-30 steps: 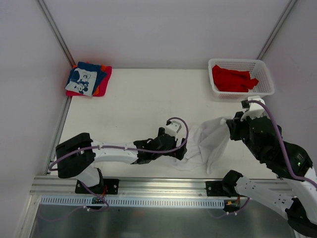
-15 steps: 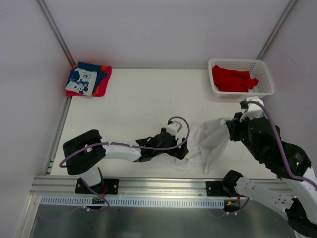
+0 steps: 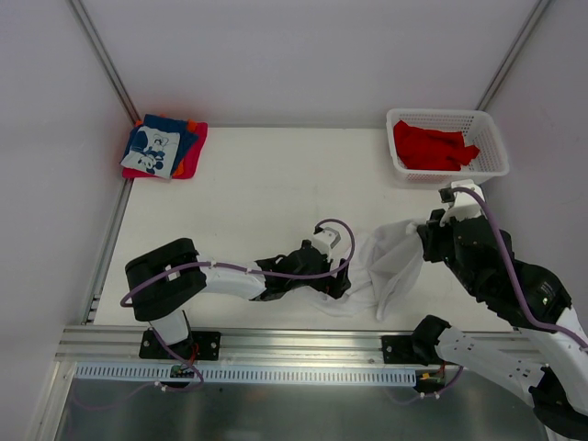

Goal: Fold and stack the t-shirts
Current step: Flatten the tshirt out

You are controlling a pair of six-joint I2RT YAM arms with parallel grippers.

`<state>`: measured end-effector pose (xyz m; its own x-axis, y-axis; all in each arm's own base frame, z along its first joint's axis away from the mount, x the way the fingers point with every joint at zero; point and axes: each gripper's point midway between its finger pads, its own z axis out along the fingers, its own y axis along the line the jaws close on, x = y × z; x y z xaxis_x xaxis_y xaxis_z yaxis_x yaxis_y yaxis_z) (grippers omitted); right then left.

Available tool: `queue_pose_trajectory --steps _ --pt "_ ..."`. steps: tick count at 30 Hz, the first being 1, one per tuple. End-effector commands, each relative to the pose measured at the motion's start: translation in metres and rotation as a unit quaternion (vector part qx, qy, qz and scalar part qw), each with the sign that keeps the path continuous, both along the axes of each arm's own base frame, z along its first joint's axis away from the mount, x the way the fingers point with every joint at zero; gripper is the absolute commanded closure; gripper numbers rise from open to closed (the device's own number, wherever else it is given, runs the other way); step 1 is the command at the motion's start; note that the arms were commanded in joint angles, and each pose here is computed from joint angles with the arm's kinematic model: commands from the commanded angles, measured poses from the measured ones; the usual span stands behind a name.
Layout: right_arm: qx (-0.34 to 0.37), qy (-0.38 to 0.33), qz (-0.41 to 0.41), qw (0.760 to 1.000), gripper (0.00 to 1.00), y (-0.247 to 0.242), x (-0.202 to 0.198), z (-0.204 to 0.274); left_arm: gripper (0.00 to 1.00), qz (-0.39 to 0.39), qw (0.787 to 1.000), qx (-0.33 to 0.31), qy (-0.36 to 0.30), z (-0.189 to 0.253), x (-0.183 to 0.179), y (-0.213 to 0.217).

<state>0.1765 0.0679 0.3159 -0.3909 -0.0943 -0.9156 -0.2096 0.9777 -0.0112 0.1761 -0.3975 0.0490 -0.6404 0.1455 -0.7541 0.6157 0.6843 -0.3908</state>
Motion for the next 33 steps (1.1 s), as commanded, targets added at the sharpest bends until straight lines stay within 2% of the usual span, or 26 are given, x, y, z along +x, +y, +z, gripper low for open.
queue_pose_trajectory --steps 1,10,33 --pt "0.004 -0.006 -0.010 1.000 0.99 0.001 0.004 0.002 0.01 -0.002 0.999 -0.037 -0.015 0.022 0.007 -0.015" --pt "-0.003 0.001 -0.007 1.000 0.99 0.004 0.006 -0.006 0.01 0.012 0.999 -0.027 -0.032 0.032 0.013 -0.011" --pt "0.004 0.005 -0.015 1.000 1.00 0.004 0.007 -0.013 0.01 -0.008 0.999 -0.041 -0.018 0.034 0.007 -0.031"
